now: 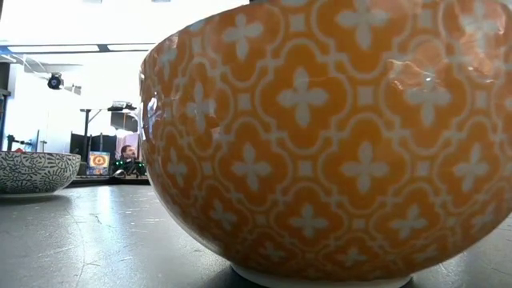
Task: Place and stack bowls onto a shelf
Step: Put the small red and blue bowl on the shelf
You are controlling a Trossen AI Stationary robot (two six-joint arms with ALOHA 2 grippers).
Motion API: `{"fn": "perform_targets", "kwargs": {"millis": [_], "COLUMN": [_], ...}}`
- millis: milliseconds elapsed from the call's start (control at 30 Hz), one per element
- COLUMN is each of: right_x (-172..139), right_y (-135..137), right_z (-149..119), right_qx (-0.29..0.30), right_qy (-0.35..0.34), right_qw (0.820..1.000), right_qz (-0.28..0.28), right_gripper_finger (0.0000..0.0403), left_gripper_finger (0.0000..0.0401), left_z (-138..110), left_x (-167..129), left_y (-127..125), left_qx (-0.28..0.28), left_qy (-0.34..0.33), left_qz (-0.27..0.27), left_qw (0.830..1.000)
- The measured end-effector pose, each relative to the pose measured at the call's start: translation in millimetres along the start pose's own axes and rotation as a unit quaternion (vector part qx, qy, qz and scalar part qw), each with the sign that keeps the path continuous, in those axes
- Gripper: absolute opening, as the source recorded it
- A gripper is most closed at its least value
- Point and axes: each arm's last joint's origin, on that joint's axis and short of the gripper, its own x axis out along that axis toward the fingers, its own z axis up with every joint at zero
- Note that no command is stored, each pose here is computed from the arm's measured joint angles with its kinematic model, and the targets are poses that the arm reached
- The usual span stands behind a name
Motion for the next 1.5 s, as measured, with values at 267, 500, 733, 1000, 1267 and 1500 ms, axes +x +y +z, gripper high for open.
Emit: {"fn": "perform_targets", "kwargs": {"millis": [267, 500, 733, 1000, 1267, 1500], "right_x": [0.0, 0.0, -2.4, -9.6, -36.0, -57.0], "right_y": [-1.3, -1.4, -4.4, -9.8, -7.9, -3.3], "right_z": [0.6, 1.1, 4.5, -0.4, 1.6, 4.1], "right_qx": [-0.005, 0.003, 0.052, 0.098, 0.117, 0.179], "right_qy": [-0.005, -0.007, -0.027, 0.028, 0.013, -0.036], "right_qw": [1.0, 1.0, 0.998, 0.984, 0.966, 0.951], "right_qz": [-0.004, -0.004, -0.025, -0.147, -0.229, -0.249], "right_gripper_finger": [0.0013, 0.0013, 0.0055, 0.0131, 0.0156, 0.0157], "left_gripper_finger": [0.0011, 0.0006, 0.0002, 0.0002, 0.0002, 0.0002], "left_z": [0.3, 0.2, -3.2, -4.1, -11.9, -22.0], "left_x": [-0.2, -0.4, -1.4, -2.8, -7.2, -7.3], "left_y": [0.2, 0.3, 3.7, 9.5, 19.3, 21.5], "left_qx": [-0.005, -0.014, -0.027, -0.025, 0.014, 0.015], "left_qy": [-0.002, -0.005, 0.004, 0.001, 0.047, 0.094], "left_qz": [-0.006, -0.022, -0.021, -0.009, 0.062, 0.084], "left_qw": [1.0, 1.0, 0.999, 1.0, 0.997, 0.992]}}
